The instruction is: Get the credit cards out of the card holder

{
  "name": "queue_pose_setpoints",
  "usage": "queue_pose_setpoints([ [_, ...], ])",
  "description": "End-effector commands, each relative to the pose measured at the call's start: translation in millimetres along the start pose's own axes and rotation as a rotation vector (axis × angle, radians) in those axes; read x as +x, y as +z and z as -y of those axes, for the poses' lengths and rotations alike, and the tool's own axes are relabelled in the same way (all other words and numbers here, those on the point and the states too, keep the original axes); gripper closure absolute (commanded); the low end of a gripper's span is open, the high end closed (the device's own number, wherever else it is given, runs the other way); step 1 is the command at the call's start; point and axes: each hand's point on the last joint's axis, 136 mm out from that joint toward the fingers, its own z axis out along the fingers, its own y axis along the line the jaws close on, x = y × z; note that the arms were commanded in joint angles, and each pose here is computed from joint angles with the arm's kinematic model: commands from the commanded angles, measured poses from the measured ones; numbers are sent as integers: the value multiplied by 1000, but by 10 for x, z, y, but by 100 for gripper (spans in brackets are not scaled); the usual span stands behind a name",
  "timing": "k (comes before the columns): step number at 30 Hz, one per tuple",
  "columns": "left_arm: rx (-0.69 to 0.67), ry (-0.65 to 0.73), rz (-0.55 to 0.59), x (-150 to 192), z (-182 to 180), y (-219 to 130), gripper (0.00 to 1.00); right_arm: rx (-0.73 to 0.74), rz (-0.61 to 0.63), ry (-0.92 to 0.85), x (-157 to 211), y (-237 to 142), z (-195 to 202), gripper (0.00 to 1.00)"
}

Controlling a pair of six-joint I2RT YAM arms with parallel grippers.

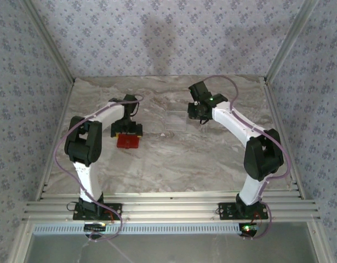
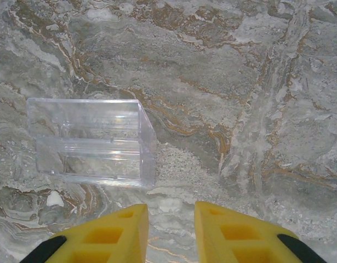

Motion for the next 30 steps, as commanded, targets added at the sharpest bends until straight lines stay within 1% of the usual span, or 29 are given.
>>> queue_pose_setpoints([
  [1, -17, -6, -69, 154, -65, 196, 0, -18, 11, -4, -8, -79, 2, 71],
  [5, 42, 31, -73, 245, 111, 183, 0, -18, 14, -2, -7, -97, 5, 71],
  [8, 70, 99, -74, 344, 326, 131, 0, -21, 18, -2, -4, -132, 9, 71],
  [11, 88, 198, -79, 513, 586, 77, 0, -21, 18, -8, 15, -170, 25, 71],
  [14, 86, 331, -92, 732, 850, 12, 1, -14, 24, -6, 25, -225, 78, 71],
  [17, 99, 497, -101, 986, 1147, -82, 1, -10, 36, 3, 34, -292, 149, 71],
  [21, 141, 745, -108, 1341, 1576, -240, 2, -9, 44, 16, 70, -388, 260, 71],
  [25, 115, 1038, -102, 1691, 1974, -354, 3, -21, 53, 55, 121, -515, 428, 71],
  [28, 113, 1191, -99, 1871, 2211, -370, 4, -31, 64, 89, 162, -616, 577, 71],
  [30, 109, 1252, -89, 1897, 2306, -377, 5, -39, 65, 101, 201, -679, 651, 71],
])
